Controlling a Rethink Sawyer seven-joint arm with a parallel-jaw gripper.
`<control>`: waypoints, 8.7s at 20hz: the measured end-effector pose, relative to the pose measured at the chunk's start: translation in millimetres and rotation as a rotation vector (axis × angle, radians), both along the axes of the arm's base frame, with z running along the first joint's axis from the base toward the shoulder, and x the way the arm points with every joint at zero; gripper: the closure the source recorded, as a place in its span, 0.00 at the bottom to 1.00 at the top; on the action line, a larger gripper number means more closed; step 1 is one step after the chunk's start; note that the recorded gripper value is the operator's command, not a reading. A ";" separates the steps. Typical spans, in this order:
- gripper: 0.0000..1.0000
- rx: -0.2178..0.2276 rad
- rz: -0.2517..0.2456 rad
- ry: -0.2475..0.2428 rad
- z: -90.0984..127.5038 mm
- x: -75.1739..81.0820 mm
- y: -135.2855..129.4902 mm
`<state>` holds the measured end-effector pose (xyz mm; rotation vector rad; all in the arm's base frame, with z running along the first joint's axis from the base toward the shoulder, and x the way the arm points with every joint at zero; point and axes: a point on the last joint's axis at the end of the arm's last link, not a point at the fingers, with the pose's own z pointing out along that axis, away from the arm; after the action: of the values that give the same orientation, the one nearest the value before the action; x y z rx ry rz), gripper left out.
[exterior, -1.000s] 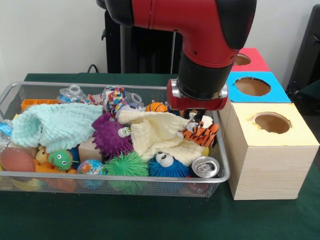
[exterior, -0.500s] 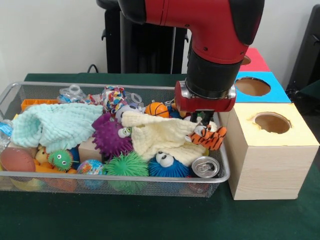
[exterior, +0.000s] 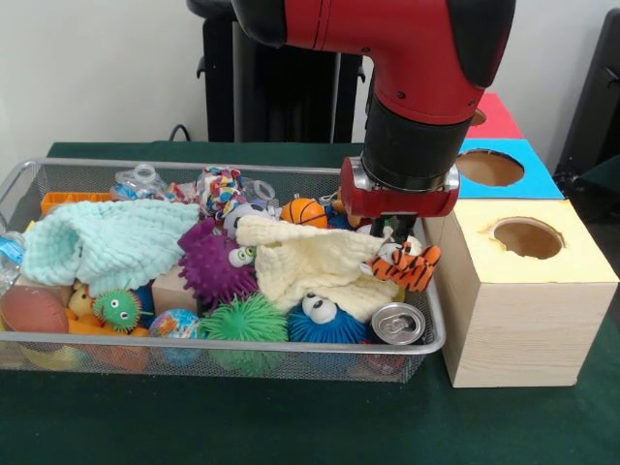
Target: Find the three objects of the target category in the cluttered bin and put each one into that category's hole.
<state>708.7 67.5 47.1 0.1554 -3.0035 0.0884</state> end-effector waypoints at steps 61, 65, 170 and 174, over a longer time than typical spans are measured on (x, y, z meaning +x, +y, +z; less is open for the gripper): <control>1.00 -0.005 0.009 0.031 -9.4 -14.3 0.0; 1.00 -0.004 0.009 0.031 -10.4 -16.0 0.3; 0.00 -0.014 0.062 -0.191 -13.3 -27.7 20.6; 0.00 -0.014 0.062 -0.191 -13.3 -27.7 20.6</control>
<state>681.0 88.1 33.8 0.2518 -3.1880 0.1388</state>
